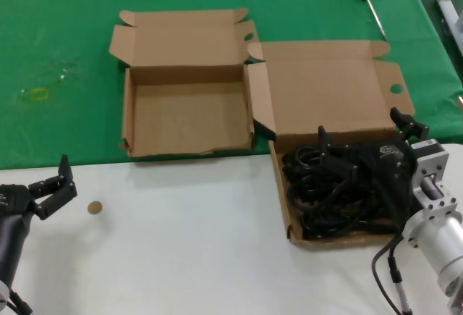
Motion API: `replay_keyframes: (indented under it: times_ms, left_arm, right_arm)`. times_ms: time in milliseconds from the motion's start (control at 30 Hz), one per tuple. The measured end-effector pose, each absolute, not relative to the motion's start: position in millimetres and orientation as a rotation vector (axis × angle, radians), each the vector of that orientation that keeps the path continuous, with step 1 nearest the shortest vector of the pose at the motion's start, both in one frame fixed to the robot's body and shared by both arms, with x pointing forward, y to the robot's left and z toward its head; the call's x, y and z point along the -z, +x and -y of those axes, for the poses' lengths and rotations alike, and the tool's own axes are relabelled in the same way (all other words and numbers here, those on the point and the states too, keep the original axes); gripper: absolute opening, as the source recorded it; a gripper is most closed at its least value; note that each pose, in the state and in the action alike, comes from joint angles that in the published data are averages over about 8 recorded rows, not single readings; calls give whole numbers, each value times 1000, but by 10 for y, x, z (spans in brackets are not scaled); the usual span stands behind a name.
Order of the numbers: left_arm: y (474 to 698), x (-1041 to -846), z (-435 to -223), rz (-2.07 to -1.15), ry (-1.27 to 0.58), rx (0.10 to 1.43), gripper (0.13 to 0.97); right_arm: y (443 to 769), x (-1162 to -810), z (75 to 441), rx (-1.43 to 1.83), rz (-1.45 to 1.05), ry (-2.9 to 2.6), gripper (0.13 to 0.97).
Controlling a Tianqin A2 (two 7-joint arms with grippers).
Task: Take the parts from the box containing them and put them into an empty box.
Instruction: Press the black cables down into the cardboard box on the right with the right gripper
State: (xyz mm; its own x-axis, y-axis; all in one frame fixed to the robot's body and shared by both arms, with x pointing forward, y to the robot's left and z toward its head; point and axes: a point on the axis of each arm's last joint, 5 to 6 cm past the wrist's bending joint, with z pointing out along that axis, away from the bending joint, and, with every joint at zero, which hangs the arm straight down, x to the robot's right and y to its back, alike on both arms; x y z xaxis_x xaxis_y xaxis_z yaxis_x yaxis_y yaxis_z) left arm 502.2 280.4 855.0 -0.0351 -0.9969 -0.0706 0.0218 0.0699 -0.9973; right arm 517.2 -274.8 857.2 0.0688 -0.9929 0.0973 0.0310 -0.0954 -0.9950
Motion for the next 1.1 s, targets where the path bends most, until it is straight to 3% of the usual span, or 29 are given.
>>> replay_keyframes:
  times_ms: [300, 700, 1100]
  left_arm:
    - [5022, -8550, -2804, -1253, -1125, 1193, 959]
    - [5022, -8550, -2804, -1253, -1125, 1193, 889]
    - [5022, -8550, -2804, -1253, -1125, 1193, 668]
  right_arm:
    - [5172, -8572, 2748, 1240, -1090, -1291, 966]
    - [5168, -8571, 2749, 1242, -1093, -1293, 966]
    - [5129, -8617, 2936, 1274, -1026, -1401, 966]
